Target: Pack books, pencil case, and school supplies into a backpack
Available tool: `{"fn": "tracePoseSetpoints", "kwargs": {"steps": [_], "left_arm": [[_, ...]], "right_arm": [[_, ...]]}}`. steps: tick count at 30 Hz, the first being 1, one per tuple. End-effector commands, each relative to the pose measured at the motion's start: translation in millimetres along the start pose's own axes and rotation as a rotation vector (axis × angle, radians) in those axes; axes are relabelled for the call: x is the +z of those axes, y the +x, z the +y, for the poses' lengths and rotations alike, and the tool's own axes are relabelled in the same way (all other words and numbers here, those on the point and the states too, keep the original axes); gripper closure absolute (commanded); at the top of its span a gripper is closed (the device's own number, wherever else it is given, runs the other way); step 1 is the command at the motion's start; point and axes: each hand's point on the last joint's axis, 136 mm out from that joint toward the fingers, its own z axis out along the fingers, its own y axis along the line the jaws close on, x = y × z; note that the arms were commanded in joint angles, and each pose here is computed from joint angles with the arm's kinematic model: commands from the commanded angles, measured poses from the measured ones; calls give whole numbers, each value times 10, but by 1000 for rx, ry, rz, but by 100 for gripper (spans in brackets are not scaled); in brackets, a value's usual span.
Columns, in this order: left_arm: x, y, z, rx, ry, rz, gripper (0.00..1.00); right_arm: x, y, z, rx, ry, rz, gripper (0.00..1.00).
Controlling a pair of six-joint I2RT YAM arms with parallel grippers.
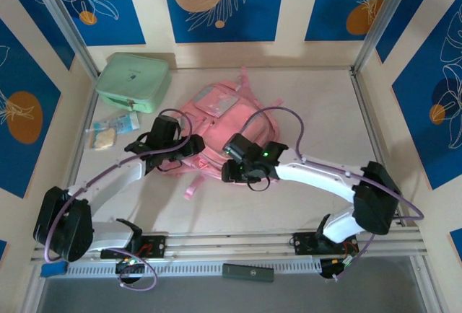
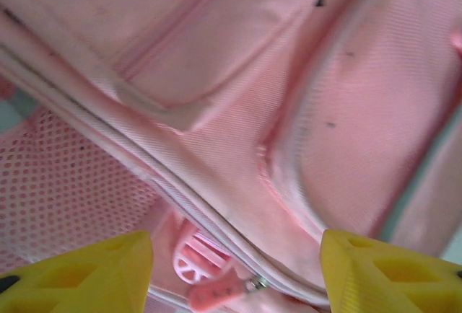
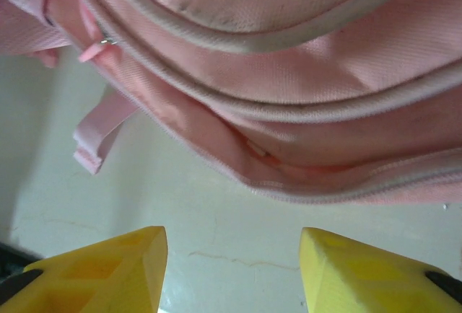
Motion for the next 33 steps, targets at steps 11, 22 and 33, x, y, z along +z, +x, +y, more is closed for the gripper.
{"fn": "tracePoseSetpoints", "kwargs": {"steps": [11,22,33], "left_arm": [[298,62,-52,-96,75,-3,44],[376,5,91,-101,23,0,43],[416,40,230,-155,-5,-31,46]], "right_arm": [[114,-708,-249,-12,-44,-82,60],[-78,-466,-79,68,73,-101,49],[438,-593,457,274,114,-92,52]]}}
